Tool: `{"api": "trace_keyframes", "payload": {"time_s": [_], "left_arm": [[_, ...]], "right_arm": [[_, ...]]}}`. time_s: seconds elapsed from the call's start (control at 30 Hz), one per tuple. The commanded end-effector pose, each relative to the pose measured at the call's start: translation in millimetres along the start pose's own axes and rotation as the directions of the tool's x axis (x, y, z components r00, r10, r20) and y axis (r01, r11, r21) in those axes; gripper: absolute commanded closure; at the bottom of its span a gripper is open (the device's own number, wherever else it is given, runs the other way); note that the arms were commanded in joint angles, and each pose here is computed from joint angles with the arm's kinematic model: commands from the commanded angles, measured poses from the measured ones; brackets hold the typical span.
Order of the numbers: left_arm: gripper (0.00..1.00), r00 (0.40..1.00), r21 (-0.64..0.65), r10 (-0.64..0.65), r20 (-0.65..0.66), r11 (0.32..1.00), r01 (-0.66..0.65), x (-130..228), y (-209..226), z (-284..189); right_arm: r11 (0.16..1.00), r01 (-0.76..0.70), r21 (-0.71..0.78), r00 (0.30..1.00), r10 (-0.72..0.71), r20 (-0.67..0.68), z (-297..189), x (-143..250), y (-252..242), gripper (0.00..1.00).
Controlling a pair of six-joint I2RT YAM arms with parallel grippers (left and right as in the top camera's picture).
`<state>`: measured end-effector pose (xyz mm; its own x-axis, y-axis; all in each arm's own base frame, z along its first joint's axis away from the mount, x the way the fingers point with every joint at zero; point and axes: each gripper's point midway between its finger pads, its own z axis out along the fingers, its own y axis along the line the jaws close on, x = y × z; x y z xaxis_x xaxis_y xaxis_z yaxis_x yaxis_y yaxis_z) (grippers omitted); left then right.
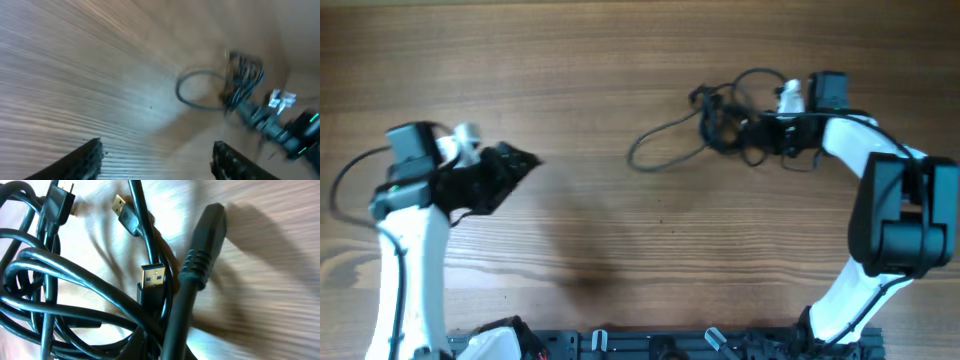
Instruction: Untangle cables
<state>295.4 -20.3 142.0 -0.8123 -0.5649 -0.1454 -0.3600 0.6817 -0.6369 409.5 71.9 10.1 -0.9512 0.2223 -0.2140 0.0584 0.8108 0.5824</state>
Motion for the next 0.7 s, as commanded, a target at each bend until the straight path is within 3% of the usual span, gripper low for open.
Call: {"api": "trace_keyframes", "payload": {"time_s": [0.0, 0.2, 0.43, 0.5, 0.53, 0.57, 0.6, 0.67], "left_arm": [[0.24, 0.975, -0.054, 0.2, -0.102, 0.977, -0.206, 16, -8, 37], [0.23, 0.879, -0.019, 0.403, -0.255, 0.907, -0.421, 52, -23, 96], [0.22, 0.805, -0.083, 0.522, -0.282, 0.823, -0.562, 66, -24, 145], [0.27, 0.792, -0.075, 0.536, -0.291, 0.813, -0.577, 71, -25, 153], [0.46, 0.788, -0.071, 0.54, -0.294, 0.81, -0.582, 72, -26, 155], [0.8, 0.786, -0.077, 0.542, -0.298, 0.807, -0.585, 73, -24, 157], [0.96, 0.79, -0.096, 0.535, -0.299, 0.807, -0.583, 72, -22, 157], [0.96, 0.793, -0.11, 0.527, -0.304, 0.808, -0.579, 71, -19, 153]], "right_arm": [[0.993, 0.09, -0.081, 0.99, -0.098, -0.102, 23, 31, 36, 0.95], [0.979, 0.165, -0.119, 0.963, -0.186, -0.197, 48, 68, 82, 0.92], [0.961, 0.181, -0.21, 0.937, -0.234, -0.259, 56, 96, 117, 0.91], [0.959, 0.182, -0.215, 0.936, -0.236, -0.261, 56, 97, 118, 0.91], [0.959, 0.184, -0.215, 0.936, -0.238, -0.261, 56, 97, 118, 0.91], [0.958, 0.187, -0.215, 0.935, -0.241, -0.259, 57, 96, 118, 0.84], [0.951, 0.212, -0.223, 0.931, -0.266, -0.248, 57, 95, 119, 0.74], [0.939, 0.252, -0.235, 0.925, -0.305, -0.226, 57, 92, 120, 0.56]]}}
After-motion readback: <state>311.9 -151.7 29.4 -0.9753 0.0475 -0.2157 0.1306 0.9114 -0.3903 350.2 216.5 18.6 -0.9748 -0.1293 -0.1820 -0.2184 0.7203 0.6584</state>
